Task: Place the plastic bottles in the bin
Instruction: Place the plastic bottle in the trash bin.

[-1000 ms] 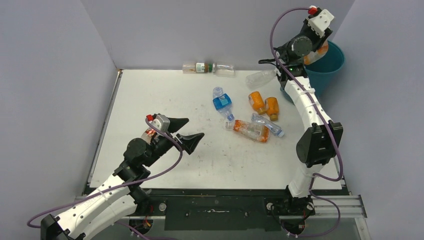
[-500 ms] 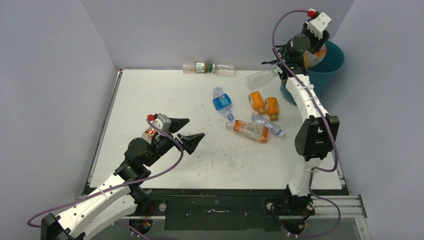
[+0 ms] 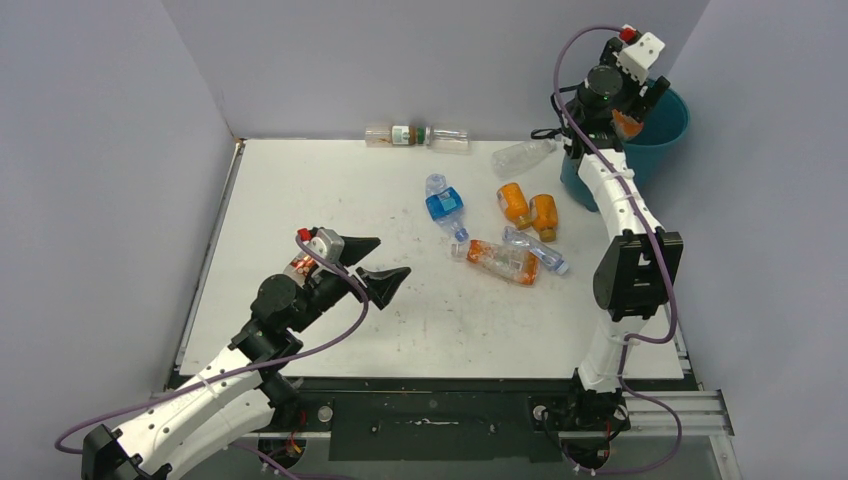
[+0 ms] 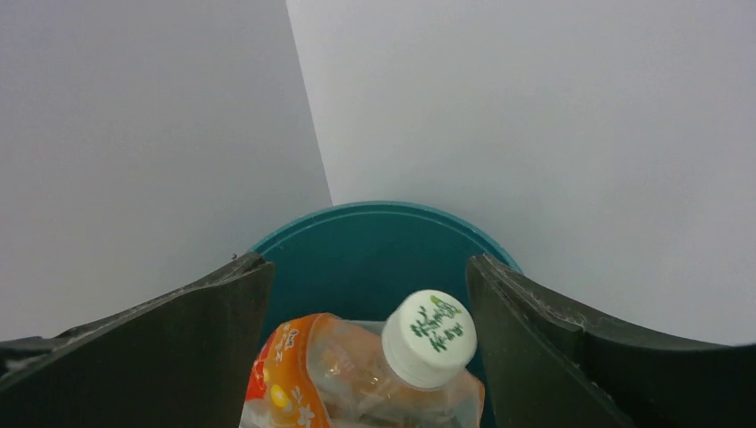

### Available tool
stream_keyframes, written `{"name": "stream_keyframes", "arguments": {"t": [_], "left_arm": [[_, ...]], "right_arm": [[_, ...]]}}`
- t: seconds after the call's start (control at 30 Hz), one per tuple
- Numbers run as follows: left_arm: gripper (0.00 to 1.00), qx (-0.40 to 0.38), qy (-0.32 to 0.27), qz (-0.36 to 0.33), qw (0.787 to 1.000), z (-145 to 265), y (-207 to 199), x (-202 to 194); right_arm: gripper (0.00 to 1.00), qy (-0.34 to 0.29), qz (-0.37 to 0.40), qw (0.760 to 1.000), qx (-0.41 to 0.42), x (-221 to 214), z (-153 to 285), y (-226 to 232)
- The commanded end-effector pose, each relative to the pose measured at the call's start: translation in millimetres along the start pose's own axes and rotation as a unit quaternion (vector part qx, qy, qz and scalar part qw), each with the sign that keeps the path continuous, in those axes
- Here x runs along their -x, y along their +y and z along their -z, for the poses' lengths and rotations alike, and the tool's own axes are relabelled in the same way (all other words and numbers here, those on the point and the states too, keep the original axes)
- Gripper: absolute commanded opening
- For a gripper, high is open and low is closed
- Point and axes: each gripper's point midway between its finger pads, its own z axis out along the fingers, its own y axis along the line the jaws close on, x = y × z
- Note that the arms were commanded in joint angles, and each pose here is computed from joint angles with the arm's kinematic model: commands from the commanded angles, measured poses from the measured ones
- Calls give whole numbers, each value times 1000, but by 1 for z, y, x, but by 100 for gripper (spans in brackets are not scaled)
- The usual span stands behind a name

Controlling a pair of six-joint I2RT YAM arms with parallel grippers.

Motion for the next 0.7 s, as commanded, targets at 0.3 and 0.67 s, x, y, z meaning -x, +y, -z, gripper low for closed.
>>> {"name": "stream_keyframes", "arguments": {"t": [0.3, 0.67], "left_arm": [[96, -12, -32, 1, 999, -2, -6, 18], [96, 14, -15, 7, 1000, -5, 3, 13]], "right_arm": [[90, -29, -87, 993, 67, 87, 35, 5], [93, 10, -137, 931, 338, 117, 171, 75]]}}
